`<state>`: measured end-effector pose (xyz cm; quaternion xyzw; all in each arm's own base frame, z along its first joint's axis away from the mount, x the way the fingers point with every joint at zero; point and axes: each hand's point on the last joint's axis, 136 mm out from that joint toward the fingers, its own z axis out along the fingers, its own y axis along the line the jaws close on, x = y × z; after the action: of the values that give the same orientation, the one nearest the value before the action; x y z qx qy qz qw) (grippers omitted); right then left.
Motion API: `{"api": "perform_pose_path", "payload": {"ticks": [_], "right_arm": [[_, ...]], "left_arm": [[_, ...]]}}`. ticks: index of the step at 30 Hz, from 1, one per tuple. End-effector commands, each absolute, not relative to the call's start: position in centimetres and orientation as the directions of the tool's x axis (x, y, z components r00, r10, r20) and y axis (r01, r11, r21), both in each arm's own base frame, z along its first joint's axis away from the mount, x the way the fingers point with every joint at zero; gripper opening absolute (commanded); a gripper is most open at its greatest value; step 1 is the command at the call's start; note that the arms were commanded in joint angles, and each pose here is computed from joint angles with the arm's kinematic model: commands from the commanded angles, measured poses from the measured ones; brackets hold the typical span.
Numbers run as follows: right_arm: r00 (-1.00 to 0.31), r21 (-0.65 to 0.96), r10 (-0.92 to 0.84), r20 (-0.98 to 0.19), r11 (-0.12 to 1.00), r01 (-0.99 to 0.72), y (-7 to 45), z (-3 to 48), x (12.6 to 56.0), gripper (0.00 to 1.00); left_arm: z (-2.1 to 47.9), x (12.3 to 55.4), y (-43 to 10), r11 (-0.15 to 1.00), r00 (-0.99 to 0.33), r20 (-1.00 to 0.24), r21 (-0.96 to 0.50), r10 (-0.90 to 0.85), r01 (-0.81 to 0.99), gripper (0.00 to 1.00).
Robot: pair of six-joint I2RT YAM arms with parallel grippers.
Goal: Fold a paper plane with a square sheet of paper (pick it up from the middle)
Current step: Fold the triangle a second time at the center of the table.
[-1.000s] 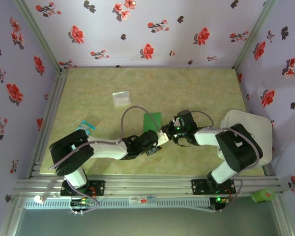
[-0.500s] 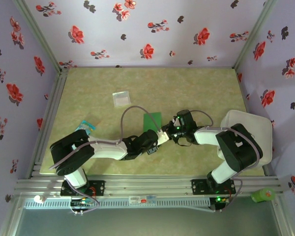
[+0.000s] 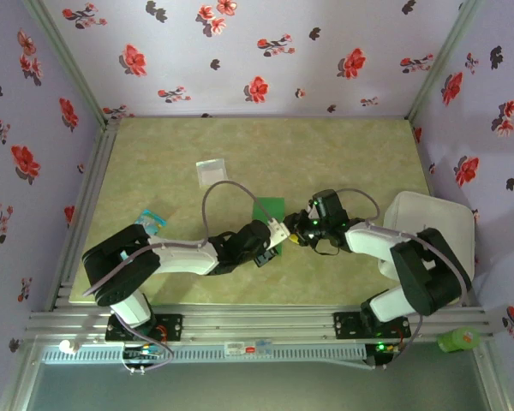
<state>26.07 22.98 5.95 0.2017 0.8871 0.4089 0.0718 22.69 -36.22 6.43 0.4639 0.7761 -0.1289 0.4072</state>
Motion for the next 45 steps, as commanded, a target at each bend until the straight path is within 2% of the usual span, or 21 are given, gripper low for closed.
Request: {"api": "perform_pose_path", "payload": {"ticks": [1,4,8,12,15,20,32,39,45], "right_arm": [[-0.896,0.66,0.441,-0.059,0.691,0.296,20.1,5.9,26.0,0.4],[-0.885,0.623,0.456,-0.093,0.72,0.306,18.8,5.8,25.6,0.41],[-0.899,0.674,0.431,-0.071,0.686,0.276,19.8,6.0,25.3,0.37],[-0.922,0.725,0.385,-0.042,0.646,0.237,21.8,6.1,24.9,0.21],[-0.934,0.716,0.356,-0.041,0.662,0.221,22.8,5.7,24.5,0.09],[-0.949,0.707,0.313,-0.047,0.681,0.19,24.4,5.0,23.6,0.01],[-0.963,0.714,0.269,-0.025,0.679,0.171,27.4,3.2,22.5,0.0],[-0.98,0.513,0.196,-0.033,0.845,0.151,23.9,0.0,20.8,0.0],[-0.988,0.41,0.152,-0.023,0.903,0.129,21.3,-0.9,20.0,0.0]], "left_arm": [[7.8,22.6,-36.6,0.578,-0.398,-0.772,-0.048,0.497,0.815,0.0],[8.0,22.9,-36.4,0.587,-0.496,-0.755,-0.184,0.429,0.788,0.0],[7.8,23.2,-36.2,0.595,-0.59,-0.713,-0.301,0.378,0.745,0.0],[7.8,23.4,-35.8,0.605,-0.641,-0.686,-0.36,0.344,0.71,0.0],[7.9,23.6,-35.6,0.616,-0.659,-0.68,-0.379,0.321,0.691,0.0],[7.7,23.6,-35.5,0.623,-0.672,-0.674,-0.392,0.306,0.677,0.0],[7.1,23.9,-35.3,0.639,-0.685,-0.664,-0.394,0.299,0.661,0.0],[7.2,24.1,-35.3,0.645,-0.689,-0.669,-0.4,0.28,0.651,0.0],[7.5,25.0,-36.1,0.644,-0.712,-0.666,-0.449,0.221,0.62,0.0]]}}
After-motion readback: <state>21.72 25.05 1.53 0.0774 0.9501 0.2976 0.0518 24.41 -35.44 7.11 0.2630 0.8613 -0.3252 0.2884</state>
